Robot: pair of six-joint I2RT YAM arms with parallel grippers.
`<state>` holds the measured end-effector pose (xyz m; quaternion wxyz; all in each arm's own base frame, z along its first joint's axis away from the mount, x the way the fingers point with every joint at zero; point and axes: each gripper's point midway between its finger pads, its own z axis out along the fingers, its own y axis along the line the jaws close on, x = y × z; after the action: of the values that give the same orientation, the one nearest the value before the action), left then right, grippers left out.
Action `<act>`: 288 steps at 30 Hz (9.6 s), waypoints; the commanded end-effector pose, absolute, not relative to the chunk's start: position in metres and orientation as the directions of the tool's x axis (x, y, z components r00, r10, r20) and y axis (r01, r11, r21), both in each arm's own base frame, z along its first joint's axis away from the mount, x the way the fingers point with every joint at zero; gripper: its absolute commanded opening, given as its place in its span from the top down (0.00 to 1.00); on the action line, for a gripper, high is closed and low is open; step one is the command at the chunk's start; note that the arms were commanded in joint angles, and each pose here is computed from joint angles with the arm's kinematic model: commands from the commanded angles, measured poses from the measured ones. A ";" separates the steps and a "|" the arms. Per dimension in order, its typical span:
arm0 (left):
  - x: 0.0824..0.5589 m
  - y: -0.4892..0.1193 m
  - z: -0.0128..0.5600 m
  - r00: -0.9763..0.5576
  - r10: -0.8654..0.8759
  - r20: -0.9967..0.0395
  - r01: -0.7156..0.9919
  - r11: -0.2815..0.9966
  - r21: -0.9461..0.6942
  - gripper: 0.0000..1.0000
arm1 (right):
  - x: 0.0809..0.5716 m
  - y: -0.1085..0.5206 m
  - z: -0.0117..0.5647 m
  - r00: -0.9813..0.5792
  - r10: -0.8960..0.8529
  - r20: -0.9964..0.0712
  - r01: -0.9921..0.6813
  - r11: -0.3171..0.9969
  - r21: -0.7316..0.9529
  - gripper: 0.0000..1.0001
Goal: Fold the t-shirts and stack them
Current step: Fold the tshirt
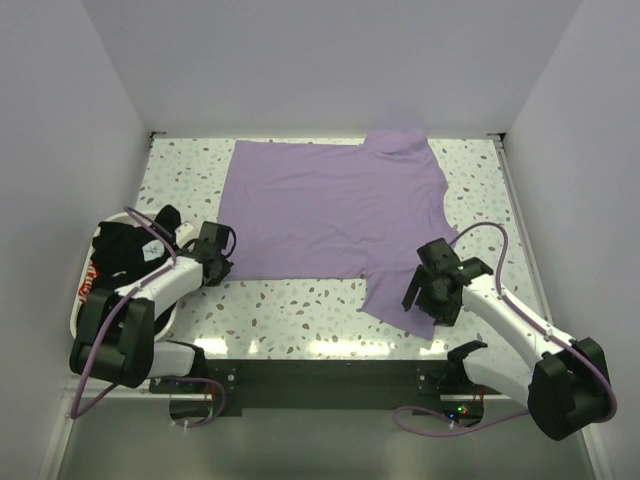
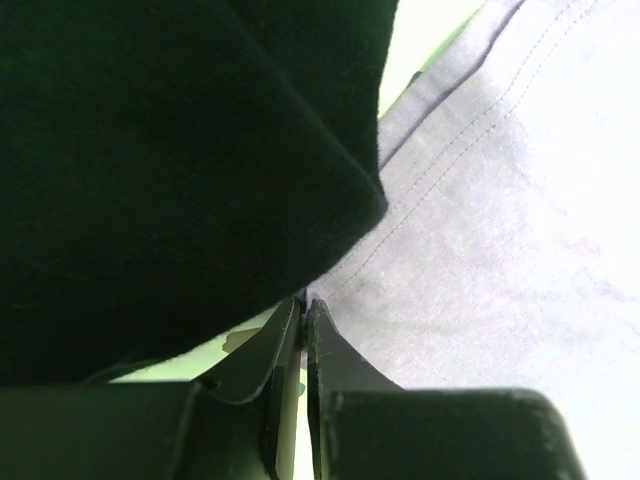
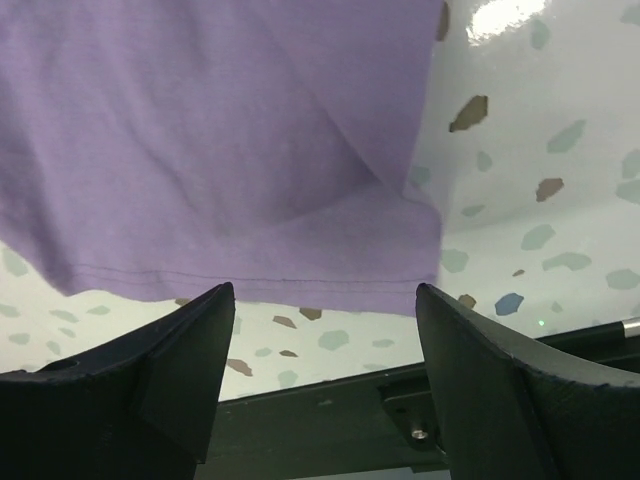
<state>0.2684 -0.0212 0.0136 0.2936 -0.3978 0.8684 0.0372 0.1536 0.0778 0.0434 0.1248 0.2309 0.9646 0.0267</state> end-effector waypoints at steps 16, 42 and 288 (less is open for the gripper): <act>0.272 -0.031 0.019 -0.533 -0.654 -0.537 -0.665 0.716 -0.212 1.00 | 0.152 0.076 0.011 -0.824 0.522 -0.219 0.515 0.852 0.094 0.77; 0.254 -0.006 0.066 -0.466 -0.622 -0.630 -0.682 0.706 -0.193 1.00 | 0.133 0.080 0.111 -0.823 0.474 -0.314 0.390 0.873 0.294 1.00; 0.428 -0.057 0.081 -0.582 -0.614 -0.534 -0.427 0.789 -0.442 0.32 | 0.552 0.090 0.043 -0.701 0.430 -0.569 0.260 0.897 0.357 0.73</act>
<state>0.4137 -0.0559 0.0633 0.3231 -0.3106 0.8851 -0.1260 0.5349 0.0784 0.0359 0.3206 0.1914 0.9224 0.0983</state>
